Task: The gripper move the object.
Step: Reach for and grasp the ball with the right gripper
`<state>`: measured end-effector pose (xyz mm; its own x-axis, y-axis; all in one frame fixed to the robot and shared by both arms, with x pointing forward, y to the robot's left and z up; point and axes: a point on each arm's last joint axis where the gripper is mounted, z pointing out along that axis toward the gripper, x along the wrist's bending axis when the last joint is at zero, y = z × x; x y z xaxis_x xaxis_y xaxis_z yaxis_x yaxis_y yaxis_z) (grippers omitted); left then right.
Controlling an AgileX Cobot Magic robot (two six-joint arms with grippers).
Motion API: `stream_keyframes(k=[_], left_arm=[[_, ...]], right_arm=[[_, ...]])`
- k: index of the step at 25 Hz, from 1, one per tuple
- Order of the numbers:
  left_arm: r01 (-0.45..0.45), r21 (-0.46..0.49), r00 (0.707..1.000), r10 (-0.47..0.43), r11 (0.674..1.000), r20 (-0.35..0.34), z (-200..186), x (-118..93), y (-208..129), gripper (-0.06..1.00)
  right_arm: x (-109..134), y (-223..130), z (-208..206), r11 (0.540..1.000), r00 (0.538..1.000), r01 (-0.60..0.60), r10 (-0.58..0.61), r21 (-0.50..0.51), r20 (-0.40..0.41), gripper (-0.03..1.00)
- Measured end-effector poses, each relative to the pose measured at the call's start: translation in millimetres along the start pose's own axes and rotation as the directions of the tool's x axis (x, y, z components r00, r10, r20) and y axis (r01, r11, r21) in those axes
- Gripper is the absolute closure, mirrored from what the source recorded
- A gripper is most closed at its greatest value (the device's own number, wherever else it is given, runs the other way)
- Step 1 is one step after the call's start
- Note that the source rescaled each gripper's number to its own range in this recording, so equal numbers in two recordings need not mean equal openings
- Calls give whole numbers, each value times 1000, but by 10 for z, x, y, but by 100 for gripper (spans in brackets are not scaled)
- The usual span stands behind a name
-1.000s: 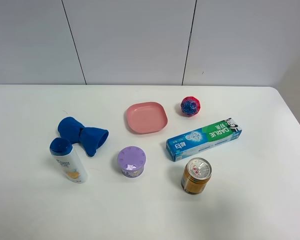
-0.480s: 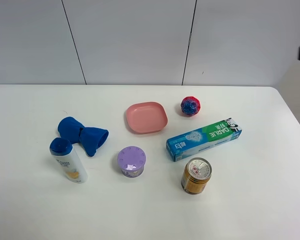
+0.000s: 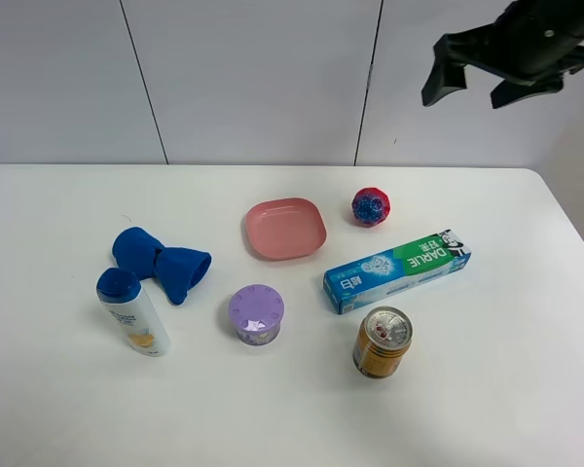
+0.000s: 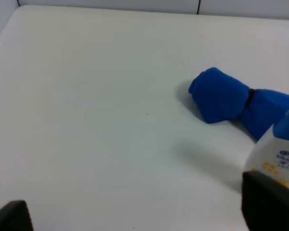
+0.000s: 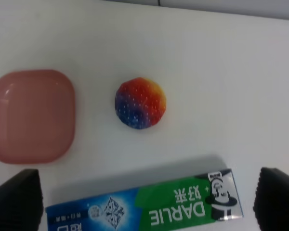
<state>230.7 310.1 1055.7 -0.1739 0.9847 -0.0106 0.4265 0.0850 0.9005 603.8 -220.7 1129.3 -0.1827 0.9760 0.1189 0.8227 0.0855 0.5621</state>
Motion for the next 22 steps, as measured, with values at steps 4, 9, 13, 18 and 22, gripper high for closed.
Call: stream_keyframes(k=[4, 9, 13, 18, 22], left_arm=[[0, 0, 1000, 0, 1000, 0, 0, 0, 0, -6], [0, 0, 1000, 0, 1000, 0, 0, 0, 0, -6], [1, 0, 1000, -1, 1000, 0, 0, 0, 0, -6], [1, 0, 1000, -1, 1000, 0, 0, 0, 0, -6], [1, 0, 1000, -1, 1000, 0, 0, 0, 0, -6]], right_arm=[[91, 127, 467, 997, 1000, 17, -18, 81, 10, 16], [40, 71, 1055, 981, 999, 12, -19, 193, 32, 16], [-11, -68, 1490, 959, 999, 6, -19, 284, 44, 16], [-52, -199, 1911, 948, 999, -6, -9, 320, 45, 16], [-64, -238, 2078, 951, 999, -12, -1, 308, 41, 16]])
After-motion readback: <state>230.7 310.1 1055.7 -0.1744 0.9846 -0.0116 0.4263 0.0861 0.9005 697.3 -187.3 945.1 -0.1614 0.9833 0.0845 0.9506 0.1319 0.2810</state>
